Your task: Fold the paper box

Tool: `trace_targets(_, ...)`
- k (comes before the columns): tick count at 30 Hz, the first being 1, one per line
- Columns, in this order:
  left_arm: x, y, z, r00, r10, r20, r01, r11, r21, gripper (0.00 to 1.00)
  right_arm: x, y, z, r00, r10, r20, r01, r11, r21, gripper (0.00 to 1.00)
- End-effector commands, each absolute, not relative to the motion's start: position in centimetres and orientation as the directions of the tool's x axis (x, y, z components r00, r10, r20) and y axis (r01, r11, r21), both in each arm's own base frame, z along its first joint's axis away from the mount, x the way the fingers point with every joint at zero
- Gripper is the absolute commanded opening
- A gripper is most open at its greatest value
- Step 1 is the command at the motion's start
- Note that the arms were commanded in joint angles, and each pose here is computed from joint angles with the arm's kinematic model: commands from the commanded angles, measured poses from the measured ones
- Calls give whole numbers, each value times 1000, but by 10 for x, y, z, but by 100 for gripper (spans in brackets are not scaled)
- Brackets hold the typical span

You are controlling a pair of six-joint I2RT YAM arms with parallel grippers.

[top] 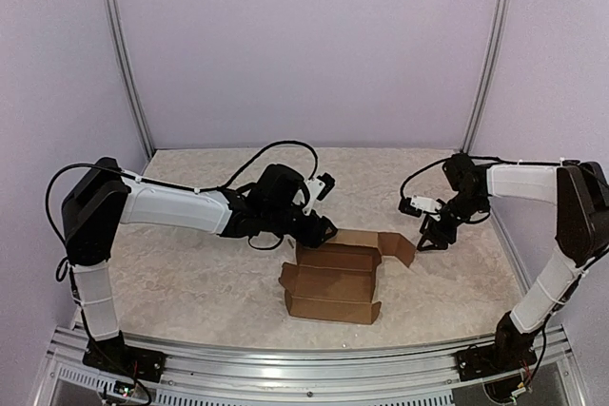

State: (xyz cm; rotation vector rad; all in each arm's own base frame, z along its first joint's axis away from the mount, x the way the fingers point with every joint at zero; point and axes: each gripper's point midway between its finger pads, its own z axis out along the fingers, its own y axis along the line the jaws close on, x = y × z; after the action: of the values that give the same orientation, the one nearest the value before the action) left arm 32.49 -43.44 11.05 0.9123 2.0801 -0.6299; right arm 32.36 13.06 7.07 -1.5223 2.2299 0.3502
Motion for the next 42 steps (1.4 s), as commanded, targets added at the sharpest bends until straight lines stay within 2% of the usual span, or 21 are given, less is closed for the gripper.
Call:
trace_targets(1,327,-425,90,-501,422,-756,745,655,-128,63,320,154,58,-260,-843,-471,-943,327,-65,59)
trace_targets(12,325,-424,82,-522,420,-742,738,659,-145,63,304,212,71,-190,-790,-583,-970,244,-14,59)
trace_targets(28,323,-428,79,-505,438,-744,743,659,-116,63,286,245,70,-164,-757,-633,-982,183,36,60)
trace_targets(35,320,-435,76,-501,449,-740,747,656,-108,63,297,254,80,-237,-692,-682,-958,285,44,60)
trace_targets(39,322,-436,77,-507,441,-741,741,662,-114,63,295,260,85,-230,-673,-703,-955,294,32,59)
trace_targets(42,324,-436,77,-510,440,-740,738,665,-113,63,302,257,89,-238,-663,-710,-940,342,-4,56)
